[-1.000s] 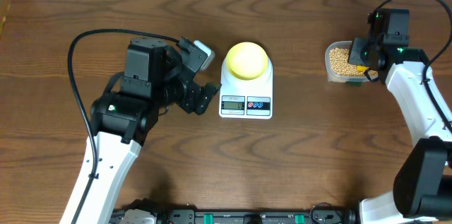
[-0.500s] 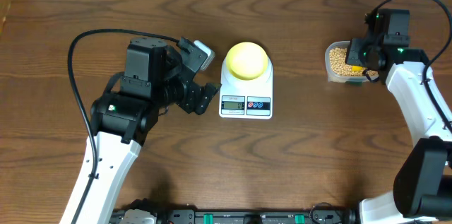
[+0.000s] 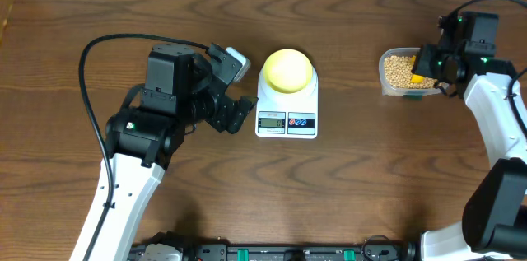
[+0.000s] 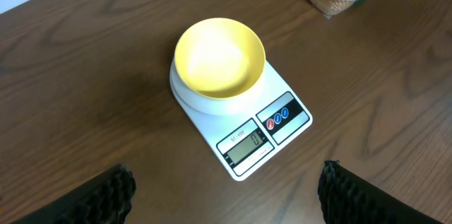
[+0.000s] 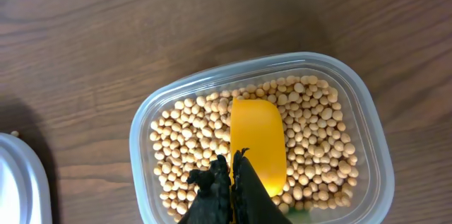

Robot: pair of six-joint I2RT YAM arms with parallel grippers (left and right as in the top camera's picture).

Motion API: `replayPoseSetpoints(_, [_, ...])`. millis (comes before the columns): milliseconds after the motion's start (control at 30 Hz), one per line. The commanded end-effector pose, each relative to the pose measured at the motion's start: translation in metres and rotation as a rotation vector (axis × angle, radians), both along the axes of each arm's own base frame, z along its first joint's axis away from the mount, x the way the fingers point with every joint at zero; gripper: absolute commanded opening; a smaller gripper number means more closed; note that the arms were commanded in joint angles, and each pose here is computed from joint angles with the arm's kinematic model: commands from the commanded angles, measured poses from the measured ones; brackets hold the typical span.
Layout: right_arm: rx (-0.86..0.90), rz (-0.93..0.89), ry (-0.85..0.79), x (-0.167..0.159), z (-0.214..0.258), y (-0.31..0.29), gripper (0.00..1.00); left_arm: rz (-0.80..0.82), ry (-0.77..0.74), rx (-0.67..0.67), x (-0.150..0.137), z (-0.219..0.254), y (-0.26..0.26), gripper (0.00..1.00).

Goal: Scoop item into bowl and weigh 50g on scale
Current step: 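Drag the scoop through the soybeans with the right gripper to fill it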

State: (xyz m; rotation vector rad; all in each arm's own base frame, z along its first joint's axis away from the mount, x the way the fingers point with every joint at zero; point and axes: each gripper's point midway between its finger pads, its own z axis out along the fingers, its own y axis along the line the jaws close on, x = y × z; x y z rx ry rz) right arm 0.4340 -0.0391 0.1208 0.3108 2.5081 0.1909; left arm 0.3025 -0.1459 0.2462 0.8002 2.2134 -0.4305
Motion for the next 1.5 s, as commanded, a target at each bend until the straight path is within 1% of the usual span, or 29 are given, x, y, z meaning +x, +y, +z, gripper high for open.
replayPoseSetpoints(0, [0.036, 0.031, 0.011, -0.004, -0.009, 0.003, 0.01, -0.013, 0.021, -0.005, -0.003, -0.007, -0.001, 0.85])
replayPoseSetpoints(367, [0.179, 0.072, -0.013, -0.009, -0.011, 0.009, 0.01, -0.013, 0.021, -0.005, -0.003, -0.007, -0.001, 0.85])
replayPoseSetpoints(833, [0.201, 0.064, -0.021, -0.009, -0.009, 0.003, 0.01, -0.013, 0.021, -0.005, -0.003, -0.007, -0.001, 0.86])
replayPoseSetpoints(1167, [0.271, 0.056, -0.044, -0.012, -0.003, -0.007, 0.01, -0.013, 0.021, -0.005, -0.003, -0.007, -0.001, 0.86])
replayPoseSetpoints(1333, [0.322, 0.103, -0.073, -0.013, 0.003, -0.006, 0.01, -0.013, 0.021, -0.005, -0.003, -0.007, -0.001, 0.85])
replayPoseSetpoints(1467, [0.341, 0.091, -0.084, -0.014, 0.005, -0.013, 0.01, -0.013, 0.021, -0.005, -0.003, -0.007, -0.001, 0.85])
